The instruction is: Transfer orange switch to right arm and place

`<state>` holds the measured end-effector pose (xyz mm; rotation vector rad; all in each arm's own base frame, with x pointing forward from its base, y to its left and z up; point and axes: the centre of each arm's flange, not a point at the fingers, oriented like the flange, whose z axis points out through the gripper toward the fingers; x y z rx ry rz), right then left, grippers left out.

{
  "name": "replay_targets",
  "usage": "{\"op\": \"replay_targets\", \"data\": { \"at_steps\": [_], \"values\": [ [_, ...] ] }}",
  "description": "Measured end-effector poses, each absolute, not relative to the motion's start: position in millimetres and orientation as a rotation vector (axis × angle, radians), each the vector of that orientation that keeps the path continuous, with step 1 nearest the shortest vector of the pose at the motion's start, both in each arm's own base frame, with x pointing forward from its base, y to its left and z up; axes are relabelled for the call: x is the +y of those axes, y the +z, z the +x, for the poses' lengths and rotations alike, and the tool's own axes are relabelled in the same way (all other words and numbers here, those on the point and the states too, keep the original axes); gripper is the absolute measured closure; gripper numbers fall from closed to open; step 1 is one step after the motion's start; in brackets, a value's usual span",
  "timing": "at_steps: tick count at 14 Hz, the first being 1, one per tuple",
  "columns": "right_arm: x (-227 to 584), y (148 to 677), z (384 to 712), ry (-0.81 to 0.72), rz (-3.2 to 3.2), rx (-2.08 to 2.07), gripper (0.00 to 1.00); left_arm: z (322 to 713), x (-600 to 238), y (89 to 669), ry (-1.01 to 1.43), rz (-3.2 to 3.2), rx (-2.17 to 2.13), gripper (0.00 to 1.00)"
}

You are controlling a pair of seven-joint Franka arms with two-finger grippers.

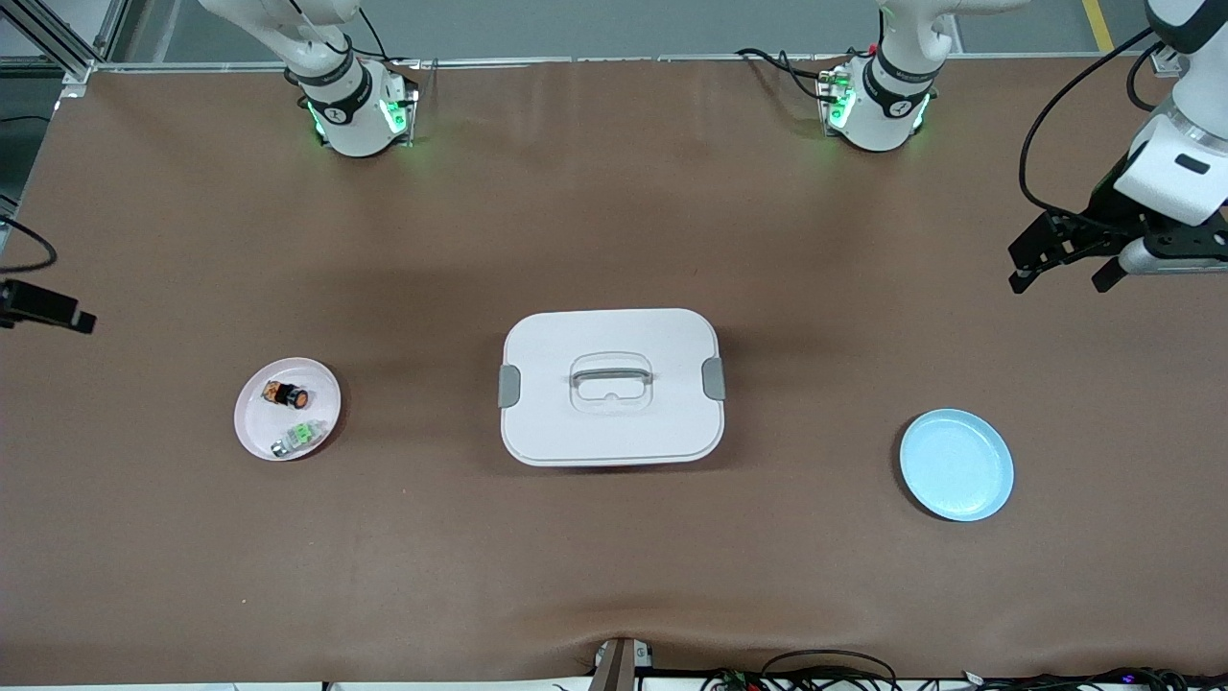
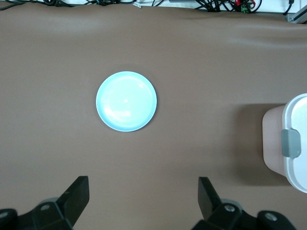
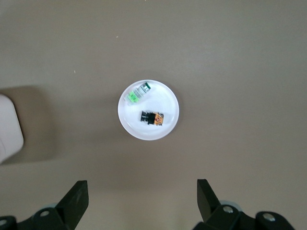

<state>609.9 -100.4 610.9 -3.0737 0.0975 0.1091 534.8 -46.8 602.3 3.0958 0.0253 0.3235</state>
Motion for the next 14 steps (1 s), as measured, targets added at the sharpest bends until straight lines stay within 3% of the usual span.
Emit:
{"op": "replay_targets", "data": {
  "at_steps": [8, 14],
  "values": [
    [-94.0, 638.2, 594.3, 0.062, -3.091, -0.041, 0.00, 521.9, -45.1, 640.5, 0.191, 3.114, 0.026, 0.00],
    [-78.3, 642.7, 585.3, 0.058, -3.069, -0.057, 0.00, 524.8, -47.3, 636.4, 0.160, 3.117, 0.020, 0.00]
  ]
}}
